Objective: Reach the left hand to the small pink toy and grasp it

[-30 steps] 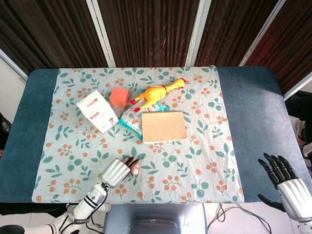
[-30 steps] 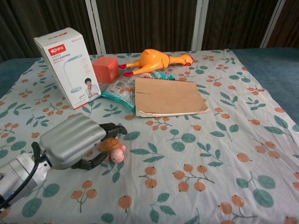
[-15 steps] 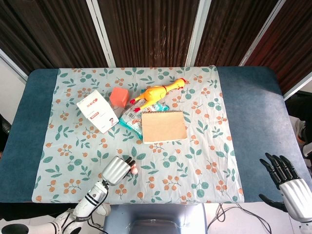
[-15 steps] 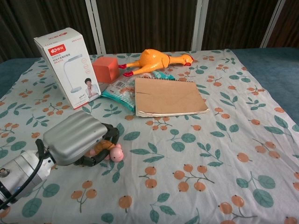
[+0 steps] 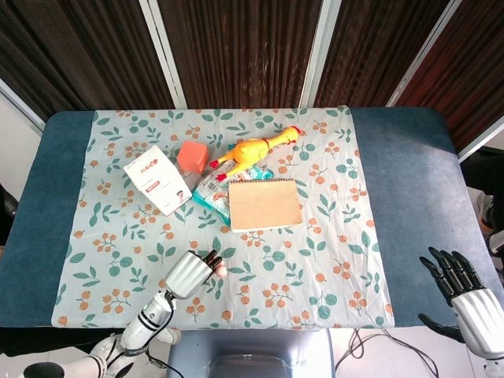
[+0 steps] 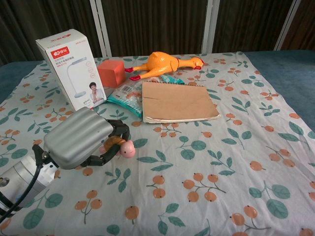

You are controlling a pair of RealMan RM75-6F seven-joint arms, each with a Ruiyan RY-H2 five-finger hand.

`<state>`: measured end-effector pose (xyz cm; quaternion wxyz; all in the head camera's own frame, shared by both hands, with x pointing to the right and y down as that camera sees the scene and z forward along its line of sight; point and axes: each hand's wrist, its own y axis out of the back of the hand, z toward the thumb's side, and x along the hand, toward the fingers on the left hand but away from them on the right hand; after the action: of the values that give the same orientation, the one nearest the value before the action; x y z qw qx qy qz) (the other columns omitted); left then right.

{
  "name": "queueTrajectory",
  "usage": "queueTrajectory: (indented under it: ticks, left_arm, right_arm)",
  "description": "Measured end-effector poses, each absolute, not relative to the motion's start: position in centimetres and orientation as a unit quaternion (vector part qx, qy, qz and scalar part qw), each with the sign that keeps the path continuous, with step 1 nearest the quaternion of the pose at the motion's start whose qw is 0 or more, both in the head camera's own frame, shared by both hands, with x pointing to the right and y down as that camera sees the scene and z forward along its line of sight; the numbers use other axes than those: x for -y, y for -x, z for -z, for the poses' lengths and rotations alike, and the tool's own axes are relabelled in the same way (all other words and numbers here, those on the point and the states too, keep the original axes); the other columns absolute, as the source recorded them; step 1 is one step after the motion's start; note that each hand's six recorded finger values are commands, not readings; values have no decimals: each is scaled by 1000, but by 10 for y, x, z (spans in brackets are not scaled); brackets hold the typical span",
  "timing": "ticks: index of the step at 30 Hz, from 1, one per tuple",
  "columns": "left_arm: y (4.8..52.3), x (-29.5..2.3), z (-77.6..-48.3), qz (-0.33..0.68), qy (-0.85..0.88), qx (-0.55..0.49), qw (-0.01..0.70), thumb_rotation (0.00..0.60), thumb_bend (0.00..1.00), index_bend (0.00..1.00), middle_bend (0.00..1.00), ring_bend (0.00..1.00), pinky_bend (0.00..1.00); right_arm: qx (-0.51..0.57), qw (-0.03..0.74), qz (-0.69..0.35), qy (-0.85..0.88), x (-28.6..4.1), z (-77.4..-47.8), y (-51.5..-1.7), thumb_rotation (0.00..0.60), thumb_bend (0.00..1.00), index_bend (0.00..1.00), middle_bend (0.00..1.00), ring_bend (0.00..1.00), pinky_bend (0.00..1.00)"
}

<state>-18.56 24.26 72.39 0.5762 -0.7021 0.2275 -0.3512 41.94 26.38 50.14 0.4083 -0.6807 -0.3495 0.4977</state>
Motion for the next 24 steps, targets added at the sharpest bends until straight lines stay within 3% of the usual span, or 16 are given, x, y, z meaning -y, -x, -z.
queueTrajectory:
  ticks: [5,8,12,18,20,21,23,24]
  left_arm:
    - [187,-245,-730,370,709,-208,563,600,454,147,340,1000,1000]
    - [186,-247,-729,379,712,-200,557,600,443,18,142,1000,1000]
    - [186,-251,-722,383,712,-190,557,600,421,0,57,1000,1000]
    - [193,-259,-704,388,702,-182,568,600,389,0,24,981,1000]
    - [199,-261,-695,391,698,-184,571,600,386,0,24,891,1000]
    - [204,-263,-687,393,696,-188,571,600,384,0,23,800,999]
    - [215,-265,-674,397,694,-195,568,600,382,0,20,600,930]
    - [225,-266,-664,403,691,-202,565,600,381,0,19,482,835]
  right_arm:
    - [350,409,-496,681,-264,-501,-419,600,118,0,0,0,0]
    - [350,409,-496,681,-264,-501,-419,600,118,0,0,0,0]
    - [348,410,-496,682,-265,-501,-419,600,118,0,0,0,0]
    - [346,410,-496,682,-265,-501,-419,600,118,0,0,0,0]
    - [345,410,-498,682,-265,-502,-419,600,118,0,0,0,0]
    - [345,410,-498,681,-265,-502,-419,600,118,0,0,0,0]
    - [344,410,-501,680,-265,-503,-419,600,118,0,0,0,0]
    - [343,410,-502,679,-265,-503,-419,600,118,0,0,0,0]
